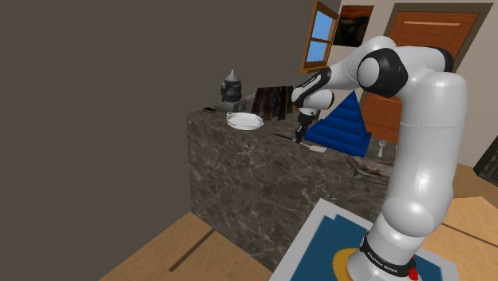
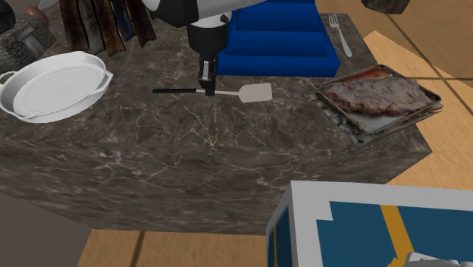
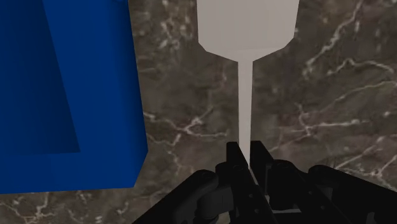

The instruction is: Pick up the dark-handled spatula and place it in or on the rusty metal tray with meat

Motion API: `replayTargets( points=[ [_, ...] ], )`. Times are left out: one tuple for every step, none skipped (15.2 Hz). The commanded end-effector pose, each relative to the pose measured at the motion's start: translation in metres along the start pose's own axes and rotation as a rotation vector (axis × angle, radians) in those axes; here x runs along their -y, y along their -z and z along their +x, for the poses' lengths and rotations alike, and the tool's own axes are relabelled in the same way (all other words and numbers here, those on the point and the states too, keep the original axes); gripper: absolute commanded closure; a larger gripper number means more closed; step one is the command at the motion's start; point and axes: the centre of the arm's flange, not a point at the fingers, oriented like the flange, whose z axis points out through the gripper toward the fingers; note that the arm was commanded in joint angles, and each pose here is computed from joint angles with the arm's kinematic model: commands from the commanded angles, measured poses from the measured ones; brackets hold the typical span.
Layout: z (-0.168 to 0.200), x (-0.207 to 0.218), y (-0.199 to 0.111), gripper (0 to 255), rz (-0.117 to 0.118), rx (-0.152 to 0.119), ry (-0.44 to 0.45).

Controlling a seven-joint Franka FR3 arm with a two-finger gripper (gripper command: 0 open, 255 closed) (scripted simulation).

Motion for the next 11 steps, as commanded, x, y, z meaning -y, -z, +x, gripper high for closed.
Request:
replayTargets(
  points=[
    [0.000, 0.000, 0.000, 255, 0.000, 0.000, 0.000],
    [0.000, 0.000, 0.005, 255, 0.000, 0.000, 0.000],
    [0.001, 0.000, 0.010, 255, 0.000, 0.000, 0.000],
    [0.001, 0.000, 0.016, 255, 0.000, 0.000, 0.000],
    [0.001, 0.000, 0.021, 255, 0.000, 0.000, 0.000],
    [0.002, 0.000, 0.026, 255, 0.000, 0.000, 0.000],
    [0.002, 0.000, 0.032, 255, 0.000, 0.000, 0.000],
    [0.002, 0.000, 0.037, 255, 0.000, 0.000, 0.000],
    [0.003, 0.000, 0.042, 255, 0.000, 0.000, 0.000],
    [0.003, 0.000, 0.047, 255, 0.000, 0.000, 0.000],
    [0.003, 0.000, 0.053, 255, 0.000, 0.000, 0.000]
  ],
)
